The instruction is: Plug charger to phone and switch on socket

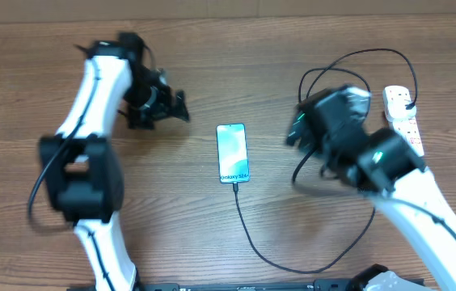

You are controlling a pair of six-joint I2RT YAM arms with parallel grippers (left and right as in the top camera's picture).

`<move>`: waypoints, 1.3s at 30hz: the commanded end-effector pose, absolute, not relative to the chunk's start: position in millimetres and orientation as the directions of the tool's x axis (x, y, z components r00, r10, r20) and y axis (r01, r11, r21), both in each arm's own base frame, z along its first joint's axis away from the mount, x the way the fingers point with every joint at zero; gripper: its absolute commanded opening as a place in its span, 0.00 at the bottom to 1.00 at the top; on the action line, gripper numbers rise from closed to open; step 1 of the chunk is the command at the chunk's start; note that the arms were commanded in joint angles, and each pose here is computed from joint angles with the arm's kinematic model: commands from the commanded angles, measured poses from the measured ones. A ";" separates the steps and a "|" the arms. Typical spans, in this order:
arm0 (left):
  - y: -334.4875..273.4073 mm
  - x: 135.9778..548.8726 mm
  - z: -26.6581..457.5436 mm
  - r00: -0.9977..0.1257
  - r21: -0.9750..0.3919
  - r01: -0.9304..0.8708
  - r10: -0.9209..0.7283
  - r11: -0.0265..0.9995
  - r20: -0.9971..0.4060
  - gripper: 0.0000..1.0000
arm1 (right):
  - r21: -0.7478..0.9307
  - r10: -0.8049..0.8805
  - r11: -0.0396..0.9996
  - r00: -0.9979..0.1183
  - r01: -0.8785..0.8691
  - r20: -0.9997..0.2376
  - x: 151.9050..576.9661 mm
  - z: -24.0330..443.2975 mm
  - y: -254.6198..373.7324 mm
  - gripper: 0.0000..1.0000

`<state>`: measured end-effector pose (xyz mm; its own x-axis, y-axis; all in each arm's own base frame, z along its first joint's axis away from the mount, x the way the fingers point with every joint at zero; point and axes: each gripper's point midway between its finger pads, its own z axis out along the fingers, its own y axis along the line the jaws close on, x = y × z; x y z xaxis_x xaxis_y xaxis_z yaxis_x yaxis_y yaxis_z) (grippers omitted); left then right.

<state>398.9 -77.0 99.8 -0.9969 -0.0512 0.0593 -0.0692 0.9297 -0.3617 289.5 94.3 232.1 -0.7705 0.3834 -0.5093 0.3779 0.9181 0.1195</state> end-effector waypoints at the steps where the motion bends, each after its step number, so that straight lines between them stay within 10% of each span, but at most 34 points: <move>1: -59.3 387.4 234.2 -0.951 -0.295 0.058 -0.037 0.954 -0.308 1.00 | 0.107 0.573 0.800 -0.700 0.590 -0.427 304.7 212.8 28.5 0.93; 11: -13.2 215.4 401.2 -0.670 -0.078 0.014 -0.049 0.997 -0.740 1.00 | 0.201 0.841 0.525 -0.468 0.827 -0.271 334.8 166.9 -118.7 0.04; 39: -5.1 29.7 447.4 -0.228 -0.071 0.035 -0.061 0.997 -0.972 1.00 | 0.104 0.864 0.501 -0.492 0.859 -0.106 409.3 47.6 -182.7 0.04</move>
